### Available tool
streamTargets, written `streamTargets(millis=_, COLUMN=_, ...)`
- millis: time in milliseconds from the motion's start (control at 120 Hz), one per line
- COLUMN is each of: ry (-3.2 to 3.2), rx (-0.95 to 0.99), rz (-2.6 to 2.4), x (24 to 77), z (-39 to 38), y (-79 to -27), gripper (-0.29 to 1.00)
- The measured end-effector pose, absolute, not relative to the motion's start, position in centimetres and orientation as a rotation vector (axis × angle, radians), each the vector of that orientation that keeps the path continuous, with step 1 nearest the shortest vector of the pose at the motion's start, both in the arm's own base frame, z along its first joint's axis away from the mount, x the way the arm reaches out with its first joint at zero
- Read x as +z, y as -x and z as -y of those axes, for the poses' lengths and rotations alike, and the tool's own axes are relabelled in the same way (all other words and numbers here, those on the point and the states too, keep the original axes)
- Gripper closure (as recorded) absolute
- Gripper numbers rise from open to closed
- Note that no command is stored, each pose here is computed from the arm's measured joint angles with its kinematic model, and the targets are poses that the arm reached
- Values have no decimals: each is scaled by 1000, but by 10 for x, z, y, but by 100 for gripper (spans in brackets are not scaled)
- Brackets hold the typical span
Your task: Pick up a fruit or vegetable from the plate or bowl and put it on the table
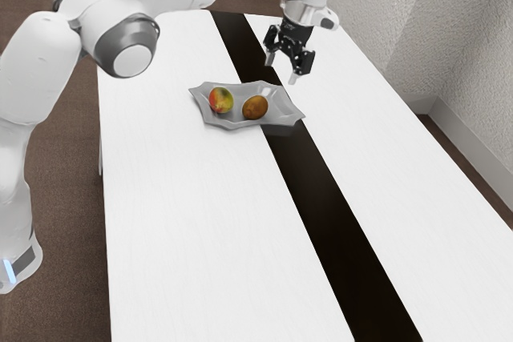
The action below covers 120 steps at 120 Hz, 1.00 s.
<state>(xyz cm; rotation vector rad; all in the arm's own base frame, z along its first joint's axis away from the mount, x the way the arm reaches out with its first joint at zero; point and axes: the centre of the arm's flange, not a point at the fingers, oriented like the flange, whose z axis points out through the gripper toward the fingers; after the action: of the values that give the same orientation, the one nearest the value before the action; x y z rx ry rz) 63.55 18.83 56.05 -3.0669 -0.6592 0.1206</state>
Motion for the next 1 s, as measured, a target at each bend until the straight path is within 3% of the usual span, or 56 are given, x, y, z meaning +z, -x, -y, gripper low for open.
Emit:
streamTargets(millis=533, ry=3073, rx=134, rz=796, x=536, z=-184, y=-647, gripper=0)
streamTargets(millis=717, ry=3075, rx=195, rz=857, x=502, z=-189, y=-650, gripper=0)
streamTargets(millis=1000, ry=3046, rx=187, rz=999, x=487, z=-232, y=-637, gripper=0)
